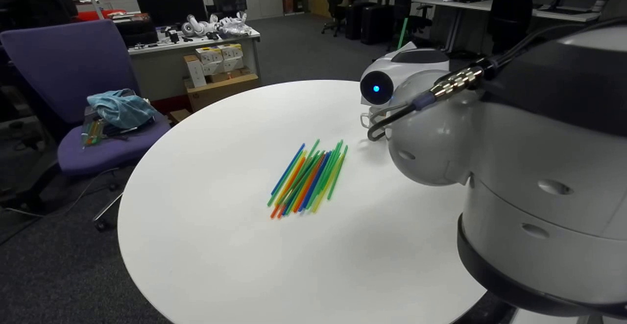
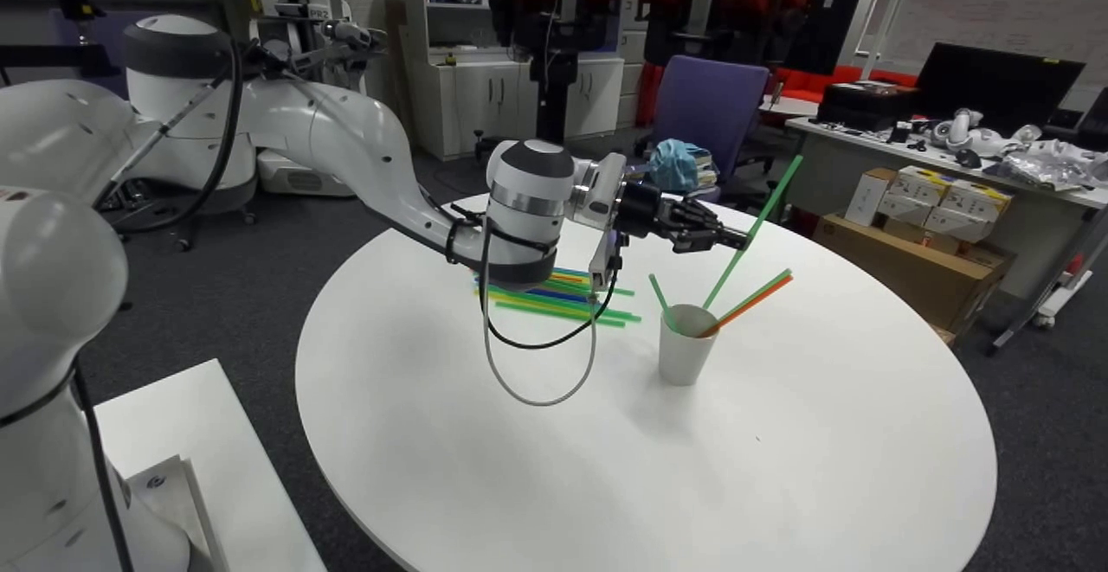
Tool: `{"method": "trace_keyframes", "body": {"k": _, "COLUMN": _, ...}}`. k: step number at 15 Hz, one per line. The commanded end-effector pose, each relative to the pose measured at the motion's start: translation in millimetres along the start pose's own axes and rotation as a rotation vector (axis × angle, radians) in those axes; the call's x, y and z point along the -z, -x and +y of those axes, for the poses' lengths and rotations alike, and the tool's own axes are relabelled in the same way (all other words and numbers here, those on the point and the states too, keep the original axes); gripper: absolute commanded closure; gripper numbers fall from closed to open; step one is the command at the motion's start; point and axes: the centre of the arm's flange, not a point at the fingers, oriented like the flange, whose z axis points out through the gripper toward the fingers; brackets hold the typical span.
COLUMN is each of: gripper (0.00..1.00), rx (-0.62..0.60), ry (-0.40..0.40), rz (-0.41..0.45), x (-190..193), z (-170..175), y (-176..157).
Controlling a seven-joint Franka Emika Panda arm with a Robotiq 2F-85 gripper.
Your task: Put one straw in the cup
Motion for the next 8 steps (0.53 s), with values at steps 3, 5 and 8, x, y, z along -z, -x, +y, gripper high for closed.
{"method": "trace_keyframes", "body": {"k": 3, "gripper": 0.72, "rx": 0.004, "ry": 0.013, "rz": 0.009, "x": 2.3, "z": -0.5, "y": 11.3}}
{"method": "trace_keyframes", "body": {"k": 5, "gripper": 0.58, "rx": 0.004, "ry": 0.014, "rz": 0.007, "x": 1.9, "z": -0.4, "y": 11.7}}
{"method": "trace_keyframes", "body": {"k": 8, "gripper": 0.36, "rx": 0.004, "ry": 0.015, "rz": 0.007, "x": 1.4, "z": -0.1, "y": 11.7}}
